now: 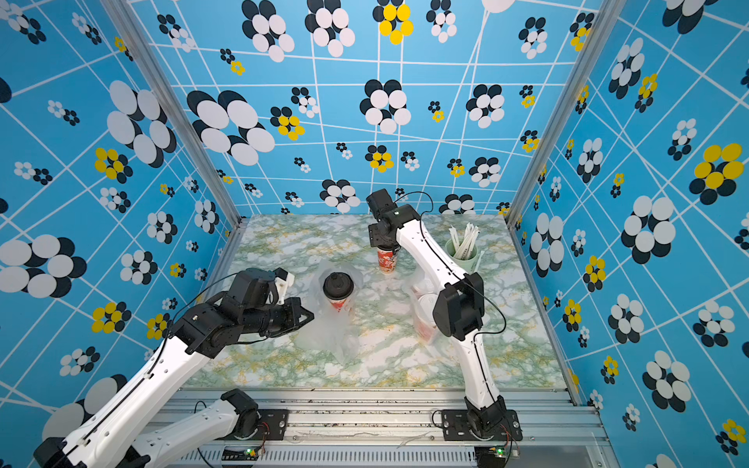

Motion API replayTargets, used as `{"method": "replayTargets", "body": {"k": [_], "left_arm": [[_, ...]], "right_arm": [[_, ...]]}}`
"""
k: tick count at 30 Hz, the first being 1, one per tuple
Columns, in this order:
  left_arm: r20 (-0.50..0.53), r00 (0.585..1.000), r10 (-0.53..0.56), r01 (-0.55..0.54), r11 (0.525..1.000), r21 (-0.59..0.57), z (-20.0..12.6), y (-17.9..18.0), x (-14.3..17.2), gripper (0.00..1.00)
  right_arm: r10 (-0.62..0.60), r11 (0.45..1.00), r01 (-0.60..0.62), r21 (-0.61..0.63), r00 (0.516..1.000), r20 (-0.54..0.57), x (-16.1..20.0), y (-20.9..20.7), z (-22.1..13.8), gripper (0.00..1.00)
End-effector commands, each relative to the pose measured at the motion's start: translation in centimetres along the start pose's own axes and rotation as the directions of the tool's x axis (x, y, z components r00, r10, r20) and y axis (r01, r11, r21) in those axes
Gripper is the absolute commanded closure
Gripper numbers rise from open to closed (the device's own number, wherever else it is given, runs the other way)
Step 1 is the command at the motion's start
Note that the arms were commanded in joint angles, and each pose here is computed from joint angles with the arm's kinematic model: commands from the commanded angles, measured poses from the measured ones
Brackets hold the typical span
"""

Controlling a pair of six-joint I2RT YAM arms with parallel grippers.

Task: Pack milk tea into plastic carrier bags
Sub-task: Pick up the milk tea cup at the center of the board.

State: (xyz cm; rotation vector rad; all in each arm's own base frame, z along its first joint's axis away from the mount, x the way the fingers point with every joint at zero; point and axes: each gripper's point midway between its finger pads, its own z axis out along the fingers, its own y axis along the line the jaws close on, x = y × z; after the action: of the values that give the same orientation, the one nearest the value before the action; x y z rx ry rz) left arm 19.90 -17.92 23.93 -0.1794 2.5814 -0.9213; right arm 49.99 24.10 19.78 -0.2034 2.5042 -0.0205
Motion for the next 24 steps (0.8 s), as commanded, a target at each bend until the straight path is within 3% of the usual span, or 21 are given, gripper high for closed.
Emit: {"method": "replayTargets", "body": {"k": [1, 12, 14, 19, 24], "left_arm": [[0.003, 1.000, -0.014, 0.014, 1.000, 0.006, 0.1, 0.1, -0.1, 1.00], [0.004, 1.000, -0.013, 0.013, 1.000, 0.009, 0.2, 0.1, -0.1, 1.00], [0.007, 1.000, -0.010, 0.010, 1.000, -0.002, 0.1, 0.4, 0.0, 0.94], [0.013, 1.000, -0.001, 0.001, 1.000, -0.015, -0.3, 0.6, 0.0, 0.86], [0.018, 1.000, 0.008, -0.008, 1.000, -0.019, -0.5, 0.8, 0.1, 0.85]], "right_arm": [[-0.004, 0.999, 0.006, 0.032, 0.997, -0.077, 1.8, -0.7, 2.0, 0.25], [0.016, 1.000, -0.016, 0.000, 1.000, 0.010, -0.5, -1.1, -2.1, 0.33], [0.015, 1.000, -0.015, -0.007, 1.000, 0.019, -0.7, -1.0, -2.9, 0.33], [0.015, 0.999, -0.012, -0.037, 0.997, 0.074, -1.7, -1.0, -7.6, 0.34], [0.002, 0.998, 0.006, -0.065, 0.994, 0.111, -1.9, -0.6, -12.3, 0.34]]}}
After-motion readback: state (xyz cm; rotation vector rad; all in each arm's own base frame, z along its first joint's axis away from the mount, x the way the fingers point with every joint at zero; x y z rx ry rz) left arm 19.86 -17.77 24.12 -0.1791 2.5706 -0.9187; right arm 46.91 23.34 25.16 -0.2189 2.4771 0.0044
